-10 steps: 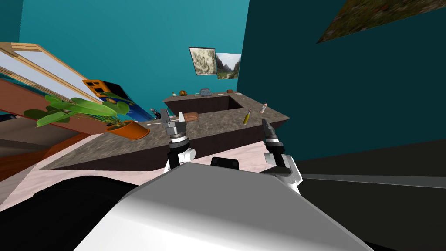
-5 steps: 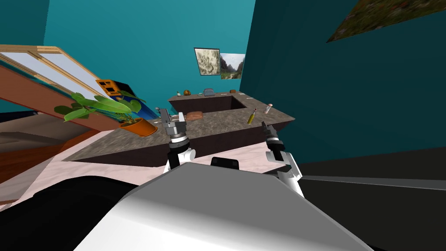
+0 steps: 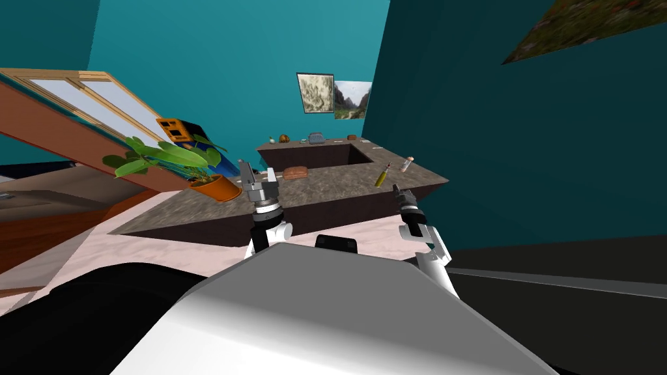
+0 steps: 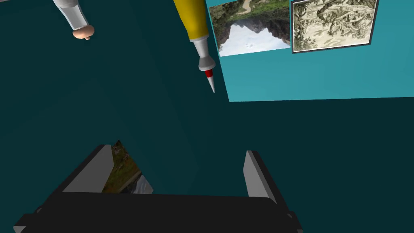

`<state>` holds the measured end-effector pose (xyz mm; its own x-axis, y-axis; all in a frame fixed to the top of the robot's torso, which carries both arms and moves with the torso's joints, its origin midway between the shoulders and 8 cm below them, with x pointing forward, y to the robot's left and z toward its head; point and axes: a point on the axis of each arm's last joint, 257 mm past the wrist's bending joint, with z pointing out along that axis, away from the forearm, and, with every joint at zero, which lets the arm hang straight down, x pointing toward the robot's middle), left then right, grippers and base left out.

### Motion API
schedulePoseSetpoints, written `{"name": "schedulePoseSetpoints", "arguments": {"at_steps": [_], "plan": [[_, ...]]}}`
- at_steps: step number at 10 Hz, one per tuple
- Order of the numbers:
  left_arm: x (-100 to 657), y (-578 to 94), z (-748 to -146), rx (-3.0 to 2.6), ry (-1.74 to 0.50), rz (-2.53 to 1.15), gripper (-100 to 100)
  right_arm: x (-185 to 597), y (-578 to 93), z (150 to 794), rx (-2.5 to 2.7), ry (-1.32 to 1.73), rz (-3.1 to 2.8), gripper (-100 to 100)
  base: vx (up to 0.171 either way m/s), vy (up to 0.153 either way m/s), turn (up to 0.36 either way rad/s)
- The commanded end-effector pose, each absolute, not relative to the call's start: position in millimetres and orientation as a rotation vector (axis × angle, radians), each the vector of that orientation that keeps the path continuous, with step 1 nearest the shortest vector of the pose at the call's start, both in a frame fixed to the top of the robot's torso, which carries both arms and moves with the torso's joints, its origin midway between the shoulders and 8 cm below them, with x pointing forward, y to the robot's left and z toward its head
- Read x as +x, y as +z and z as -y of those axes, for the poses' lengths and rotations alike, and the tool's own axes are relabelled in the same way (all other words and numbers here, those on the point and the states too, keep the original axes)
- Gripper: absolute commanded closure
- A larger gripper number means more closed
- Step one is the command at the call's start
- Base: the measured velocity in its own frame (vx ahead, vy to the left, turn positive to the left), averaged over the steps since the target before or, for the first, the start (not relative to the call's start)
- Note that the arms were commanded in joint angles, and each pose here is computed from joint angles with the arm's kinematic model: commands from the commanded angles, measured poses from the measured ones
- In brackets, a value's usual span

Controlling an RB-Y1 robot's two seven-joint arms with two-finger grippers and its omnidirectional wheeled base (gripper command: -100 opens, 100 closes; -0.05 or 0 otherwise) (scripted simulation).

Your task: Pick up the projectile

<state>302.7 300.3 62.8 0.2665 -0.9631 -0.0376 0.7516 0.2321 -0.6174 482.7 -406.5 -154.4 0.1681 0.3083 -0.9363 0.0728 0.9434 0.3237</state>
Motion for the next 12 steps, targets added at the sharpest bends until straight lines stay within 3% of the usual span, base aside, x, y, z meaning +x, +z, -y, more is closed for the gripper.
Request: {"name": "schedulePoseSetpoints", "arguments": {"at_steps": [1, 12], "plan": [[303, 63, -300, -0.544, -1.237, -0.462, 0, 490, -163, 421, 0.324, 0.113, -1.422, -100, 0.028, 0.041, 0.062], [303, 63, -300, -0.544, -1.237, -0.462, 0, 513, -212, 504, 0.330, -0.234, -1.572, -100, 0.061, 0.030, 0.078]]}}
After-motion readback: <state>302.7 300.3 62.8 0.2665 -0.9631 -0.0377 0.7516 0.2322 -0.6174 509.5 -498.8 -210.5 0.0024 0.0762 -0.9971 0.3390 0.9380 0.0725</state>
